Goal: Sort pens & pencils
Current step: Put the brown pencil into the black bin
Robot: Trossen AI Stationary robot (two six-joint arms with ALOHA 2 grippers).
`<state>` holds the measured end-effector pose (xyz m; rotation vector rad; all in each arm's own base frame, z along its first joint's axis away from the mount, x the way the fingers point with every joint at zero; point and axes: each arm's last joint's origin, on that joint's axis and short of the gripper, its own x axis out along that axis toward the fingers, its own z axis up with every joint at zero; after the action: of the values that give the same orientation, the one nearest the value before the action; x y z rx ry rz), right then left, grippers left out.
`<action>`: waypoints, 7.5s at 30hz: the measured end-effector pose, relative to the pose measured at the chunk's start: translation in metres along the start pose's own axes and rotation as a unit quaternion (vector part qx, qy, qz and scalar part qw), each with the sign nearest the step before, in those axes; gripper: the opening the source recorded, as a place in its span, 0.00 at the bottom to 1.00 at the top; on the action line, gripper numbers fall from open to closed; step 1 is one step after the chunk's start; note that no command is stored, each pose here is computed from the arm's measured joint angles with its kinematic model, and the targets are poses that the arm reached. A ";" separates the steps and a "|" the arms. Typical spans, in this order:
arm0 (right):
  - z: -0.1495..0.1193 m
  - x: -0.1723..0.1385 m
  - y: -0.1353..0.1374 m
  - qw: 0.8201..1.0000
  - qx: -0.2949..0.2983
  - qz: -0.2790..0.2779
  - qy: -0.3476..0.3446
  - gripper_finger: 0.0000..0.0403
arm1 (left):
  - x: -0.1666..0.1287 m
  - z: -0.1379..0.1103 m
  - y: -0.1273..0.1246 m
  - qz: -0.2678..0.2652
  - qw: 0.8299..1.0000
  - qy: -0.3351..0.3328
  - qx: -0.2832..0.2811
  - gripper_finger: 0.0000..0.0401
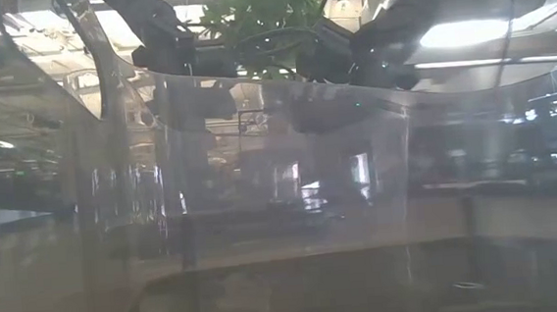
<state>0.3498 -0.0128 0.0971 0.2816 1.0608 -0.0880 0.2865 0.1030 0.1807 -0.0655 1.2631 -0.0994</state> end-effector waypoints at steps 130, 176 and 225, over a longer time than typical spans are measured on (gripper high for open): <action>-0.011 -0.061 -0.003 0.980 0.022 -0.179 0.087 0.15 | 0.028 0.014 -0.048 0.116 0.989 0.021 0.086 0.00; -0.101 -0.092 0.005 0.959 0.081 -0.242 0.122 0.15 | -0.093 0.083 -0.263 -0.046 0.964 -0.260 0.042 0.00; -0.148 -0.113 0.040 0.921 0.004 -0.315 0.231 0.15 | 0.064 0.099 -0.332 -0.138 0.942 -0.038 -0.303 0.07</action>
<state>0.1772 0.0582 0.1358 -0.0509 1.5941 -0.6298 0.3875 -0.2347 0.1850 -0.7733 1.1628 0.0555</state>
